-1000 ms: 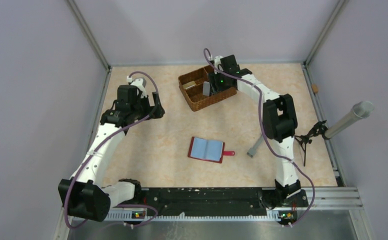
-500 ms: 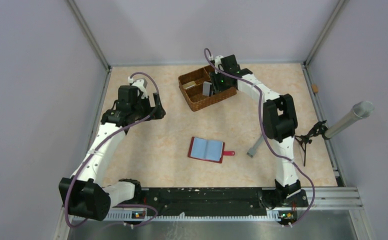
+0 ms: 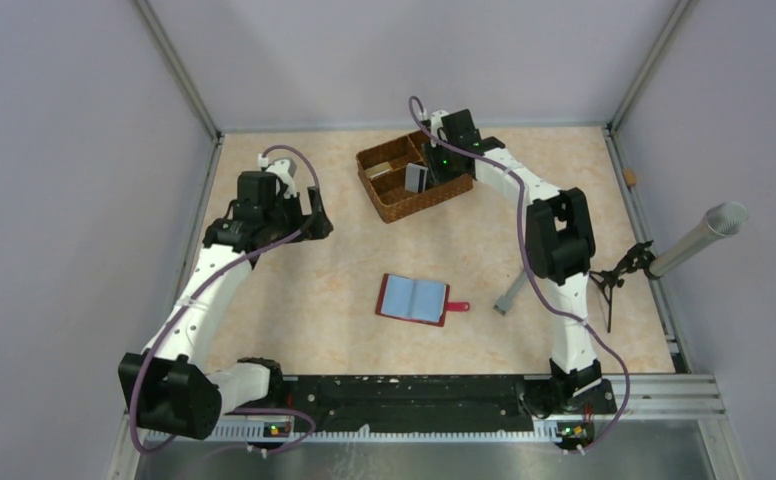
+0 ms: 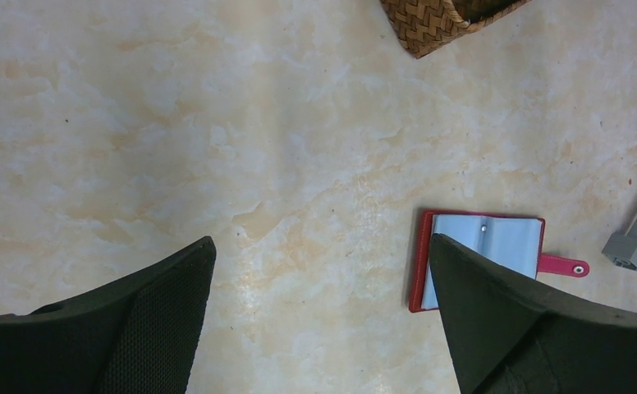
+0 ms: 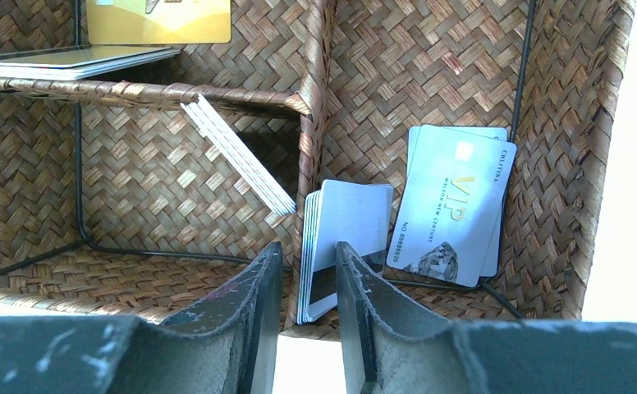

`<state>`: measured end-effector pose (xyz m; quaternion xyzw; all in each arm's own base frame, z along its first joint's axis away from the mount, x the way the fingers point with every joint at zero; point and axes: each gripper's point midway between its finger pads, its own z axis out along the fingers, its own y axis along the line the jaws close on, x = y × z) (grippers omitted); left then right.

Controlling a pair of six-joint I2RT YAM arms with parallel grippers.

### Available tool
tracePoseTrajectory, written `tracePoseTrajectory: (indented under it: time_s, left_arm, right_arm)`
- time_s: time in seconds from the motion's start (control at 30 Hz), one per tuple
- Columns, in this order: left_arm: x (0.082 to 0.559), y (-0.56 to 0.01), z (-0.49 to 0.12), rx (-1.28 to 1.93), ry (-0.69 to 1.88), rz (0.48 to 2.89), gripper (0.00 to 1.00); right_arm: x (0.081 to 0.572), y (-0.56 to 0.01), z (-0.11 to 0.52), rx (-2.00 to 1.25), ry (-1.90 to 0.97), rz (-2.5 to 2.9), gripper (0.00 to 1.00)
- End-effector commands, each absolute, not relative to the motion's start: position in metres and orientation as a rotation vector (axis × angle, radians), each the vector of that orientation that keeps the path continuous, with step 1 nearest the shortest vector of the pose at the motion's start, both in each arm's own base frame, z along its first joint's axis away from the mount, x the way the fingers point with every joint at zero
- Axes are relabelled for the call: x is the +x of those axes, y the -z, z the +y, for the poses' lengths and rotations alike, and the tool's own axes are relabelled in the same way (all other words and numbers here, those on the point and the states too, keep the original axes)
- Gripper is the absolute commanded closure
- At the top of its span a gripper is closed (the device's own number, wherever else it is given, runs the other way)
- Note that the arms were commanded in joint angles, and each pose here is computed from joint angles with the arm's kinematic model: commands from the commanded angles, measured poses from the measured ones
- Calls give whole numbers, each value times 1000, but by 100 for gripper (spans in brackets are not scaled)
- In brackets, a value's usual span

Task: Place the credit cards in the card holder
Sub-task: Pick up the credit card from the storage box.

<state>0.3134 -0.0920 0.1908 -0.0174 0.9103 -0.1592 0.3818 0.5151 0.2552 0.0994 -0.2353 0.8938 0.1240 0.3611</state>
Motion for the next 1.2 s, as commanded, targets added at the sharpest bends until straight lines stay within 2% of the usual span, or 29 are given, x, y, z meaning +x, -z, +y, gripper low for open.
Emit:
tracePoseTrajectory:
  time_s: [0.0,0.43,0.6,1.17]
  left_arm:
    - [317,-191,-93,-21,414,2310,1]
    - [316,-188,-97,-2,439,2321,1]
    - [316,-188,-98,2,444,2321,1]
    - [315,-188,-100,14,462,2323,1]
  right_arm:
    - [526,-144,258,-562,-336,2194,72]
    - [527,-153,253,-544,-308,2180,78]
    - [526,-154,252,-544,-302,2179,84]
    - [520,-154,250,-547,-305,2186,84]
